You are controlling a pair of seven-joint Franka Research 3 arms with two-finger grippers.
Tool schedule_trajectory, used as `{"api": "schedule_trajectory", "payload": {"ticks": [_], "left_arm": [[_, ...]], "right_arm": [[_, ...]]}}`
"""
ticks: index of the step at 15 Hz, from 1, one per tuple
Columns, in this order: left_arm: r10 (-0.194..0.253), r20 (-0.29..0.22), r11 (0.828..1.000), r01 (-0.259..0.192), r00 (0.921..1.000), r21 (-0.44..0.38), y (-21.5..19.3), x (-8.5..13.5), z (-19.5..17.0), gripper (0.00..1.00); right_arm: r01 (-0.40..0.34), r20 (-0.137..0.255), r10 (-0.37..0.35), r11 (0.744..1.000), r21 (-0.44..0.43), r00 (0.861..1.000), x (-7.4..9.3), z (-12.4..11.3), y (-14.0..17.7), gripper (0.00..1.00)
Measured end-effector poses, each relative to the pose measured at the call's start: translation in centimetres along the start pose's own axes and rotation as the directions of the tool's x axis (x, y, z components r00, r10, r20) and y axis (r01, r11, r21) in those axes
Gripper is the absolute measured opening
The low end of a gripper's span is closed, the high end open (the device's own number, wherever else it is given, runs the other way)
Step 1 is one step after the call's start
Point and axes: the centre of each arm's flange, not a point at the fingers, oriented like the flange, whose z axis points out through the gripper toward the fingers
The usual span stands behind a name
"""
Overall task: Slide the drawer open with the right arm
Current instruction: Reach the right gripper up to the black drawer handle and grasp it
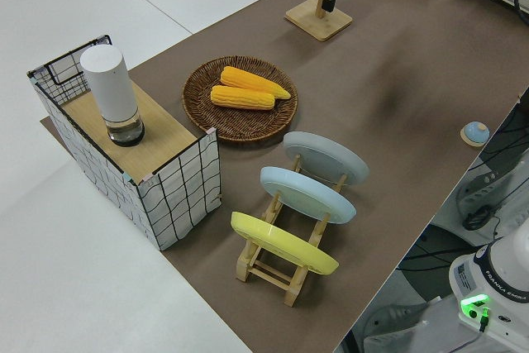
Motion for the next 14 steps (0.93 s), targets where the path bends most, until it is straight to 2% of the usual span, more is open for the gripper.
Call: {"api": "schedule_trajectory", "payload": {"ticks": [4, 7, 11, 14], "left_arm": [[0.0, 0.0, 1.0, 0.0, 1.0, 0.0, 0.0, 0.0, 0.0, 1.0], [0.0, 0.0, 1.0, 0.0, 1.0, 0.0, 0.0, 0.0, 0.0, 1.0], [0.0, 0.0, 1.0, 0.0, 1.0, 0.0, 0.0, 0.0, 0.0, 1.0], [0.0, 0.0, 1.0, 0.0, 1.0, 0.0, 0.0, 0.0, 0.0, 1.0]], "right_arm": [[0.078, 0.006, -0.078, 0.996, -0.048, 0.997, 0.5, 2.1, -0.1, 0.99], [0.099, -0.015, -0.1, 0.993, -0.06, 0.995, 1.1, 3.1, -0.5, 1.0], [0.161, -0.061, -0.166, 0.984, -0.069, 0.984, 2.1, 5.9, -1.0, 0.99], [0.193, -0.076, -0.199, 0.977, -0.087, 0.977, 2.5, 8.4, -0.9, 0.99]]}}
